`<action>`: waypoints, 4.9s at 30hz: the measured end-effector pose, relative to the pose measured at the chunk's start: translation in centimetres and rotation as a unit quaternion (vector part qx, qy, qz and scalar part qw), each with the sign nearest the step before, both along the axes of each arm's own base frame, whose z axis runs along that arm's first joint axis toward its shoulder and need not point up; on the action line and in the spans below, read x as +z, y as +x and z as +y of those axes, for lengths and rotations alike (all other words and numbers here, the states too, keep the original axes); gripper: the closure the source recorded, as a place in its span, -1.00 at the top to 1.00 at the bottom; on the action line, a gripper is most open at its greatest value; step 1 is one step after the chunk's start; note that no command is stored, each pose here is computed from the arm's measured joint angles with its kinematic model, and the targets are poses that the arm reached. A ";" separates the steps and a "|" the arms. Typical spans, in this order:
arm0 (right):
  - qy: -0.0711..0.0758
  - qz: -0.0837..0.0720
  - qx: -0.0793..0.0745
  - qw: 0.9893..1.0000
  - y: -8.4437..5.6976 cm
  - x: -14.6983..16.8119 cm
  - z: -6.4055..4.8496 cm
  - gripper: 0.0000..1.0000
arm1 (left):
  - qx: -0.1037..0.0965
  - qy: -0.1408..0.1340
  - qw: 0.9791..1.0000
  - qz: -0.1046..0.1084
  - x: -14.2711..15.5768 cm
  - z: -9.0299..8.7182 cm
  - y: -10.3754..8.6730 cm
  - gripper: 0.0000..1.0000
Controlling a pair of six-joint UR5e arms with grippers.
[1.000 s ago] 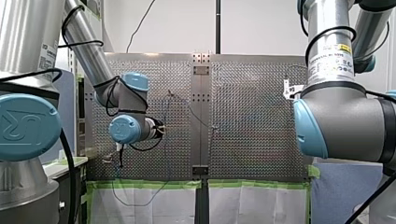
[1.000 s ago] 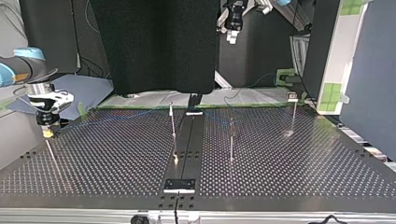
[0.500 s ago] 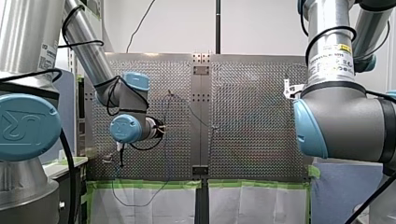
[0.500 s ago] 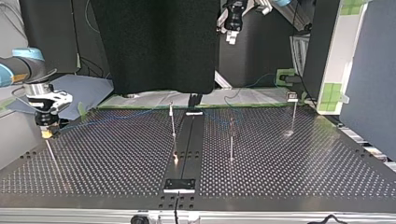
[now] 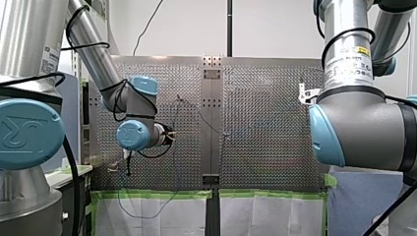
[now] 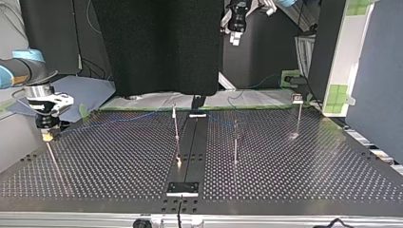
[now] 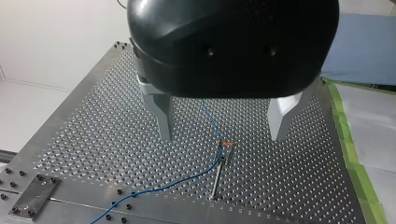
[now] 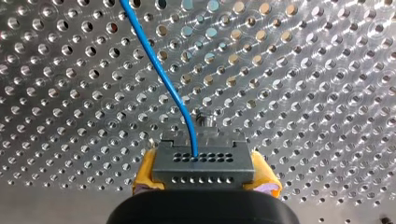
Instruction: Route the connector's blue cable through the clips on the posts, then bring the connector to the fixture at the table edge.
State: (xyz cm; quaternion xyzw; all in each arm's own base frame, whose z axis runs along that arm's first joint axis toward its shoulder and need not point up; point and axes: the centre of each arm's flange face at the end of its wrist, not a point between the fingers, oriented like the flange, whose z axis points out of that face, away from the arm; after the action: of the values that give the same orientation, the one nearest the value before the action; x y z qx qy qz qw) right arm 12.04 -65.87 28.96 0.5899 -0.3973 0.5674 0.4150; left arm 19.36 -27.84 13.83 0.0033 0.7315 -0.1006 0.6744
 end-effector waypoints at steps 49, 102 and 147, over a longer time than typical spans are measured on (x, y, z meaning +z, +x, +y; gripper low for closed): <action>-0.004 -0.010 0.012 1.000 -0.1 -0.3 -0.3 -1.00 | 0.000 0.004 1.000 0.003 0.0 0.0 0.0 1.00; -0.006 -0.005 0.000 1.000 0.1 -0.4 -0.3 0.91 | 0.000 0.007 1.000 0.007 0.1 -0.1 0.1 1.00; -0.008 -0.007 -0.042 0.999 -0.6 -0.3 -0.6 0.99 | -0.001 0.008 1.000 0.007 0.1 -0.1 0.1 1.00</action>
State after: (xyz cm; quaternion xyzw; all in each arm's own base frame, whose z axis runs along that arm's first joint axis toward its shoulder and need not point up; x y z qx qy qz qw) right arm 11.45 -66.50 28.62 0.5657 -0.4203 0.5562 0.4404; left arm 19.43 -27.99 13.91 0.0085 0.7372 -0.0957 0.6688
